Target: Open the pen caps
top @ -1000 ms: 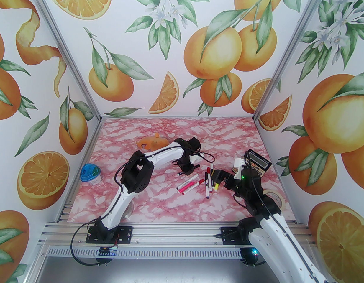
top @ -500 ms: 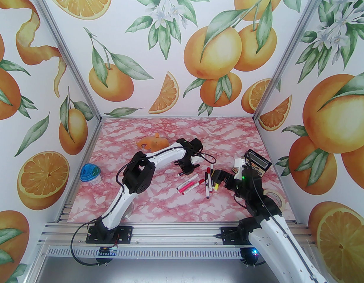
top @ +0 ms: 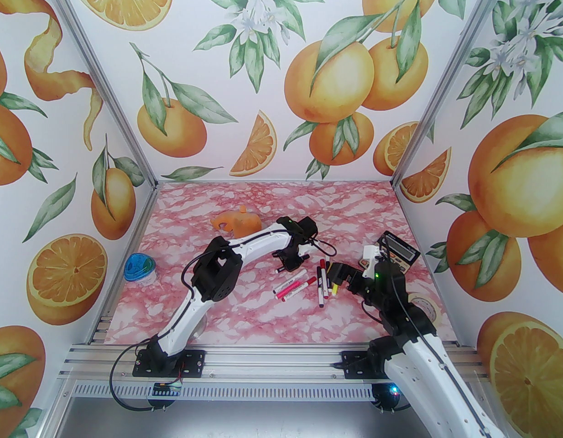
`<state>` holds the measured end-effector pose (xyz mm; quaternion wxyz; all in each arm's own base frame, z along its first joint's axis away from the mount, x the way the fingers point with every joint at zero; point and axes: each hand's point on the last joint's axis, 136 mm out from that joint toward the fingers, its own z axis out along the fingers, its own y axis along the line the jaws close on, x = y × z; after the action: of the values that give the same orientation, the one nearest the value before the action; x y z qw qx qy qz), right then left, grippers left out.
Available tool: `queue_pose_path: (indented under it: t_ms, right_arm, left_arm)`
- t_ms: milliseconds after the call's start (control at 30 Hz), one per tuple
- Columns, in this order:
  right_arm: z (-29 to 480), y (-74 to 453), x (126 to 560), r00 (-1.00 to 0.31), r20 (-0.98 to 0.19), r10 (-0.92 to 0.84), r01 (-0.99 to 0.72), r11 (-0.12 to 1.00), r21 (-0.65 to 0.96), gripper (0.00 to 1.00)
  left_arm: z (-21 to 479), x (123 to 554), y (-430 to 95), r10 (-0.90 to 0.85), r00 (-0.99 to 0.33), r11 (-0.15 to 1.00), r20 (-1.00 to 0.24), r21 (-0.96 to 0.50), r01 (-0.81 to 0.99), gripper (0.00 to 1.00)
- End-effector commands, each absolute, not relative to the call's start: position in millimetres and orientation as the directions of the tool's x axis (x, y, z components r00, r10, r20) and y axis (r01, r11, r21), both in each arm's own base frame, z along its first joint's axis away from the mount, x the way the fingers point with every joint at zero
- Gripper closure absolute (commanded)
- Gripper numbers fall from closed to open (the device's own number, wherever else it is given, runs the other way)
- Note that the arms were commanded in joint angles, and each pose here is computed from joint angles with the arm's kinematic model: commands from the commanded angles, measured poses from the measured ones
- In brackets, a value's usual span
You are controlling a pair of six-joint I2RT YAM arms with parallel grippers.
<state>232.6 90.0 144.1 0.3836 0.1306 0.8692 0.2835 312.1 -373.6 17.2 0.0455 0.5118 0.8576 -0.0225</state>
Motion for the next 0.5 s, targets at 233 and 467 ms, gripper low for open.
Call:
queue_pose_path:
  t_ms: [233, 467]
  right_arm:
    - [161, 116, 232, -0.698, -0.542, 0.469, -0.069, 0.709, 0.702, 0.15]
    - [175, 137, 236, -0.715, -0.519, 0.468, -0.129, 0.642, 0.756, 0.24]
  left_arm:
    - [108, 303, -392, 0.719, -0.578, 0.538, -0.387, -0.217, 0.814, 0.77]
    - [147, 294, -383, 0.502, -0.692, 0.532, -0.519, -0.445, 0.720, 0.76]
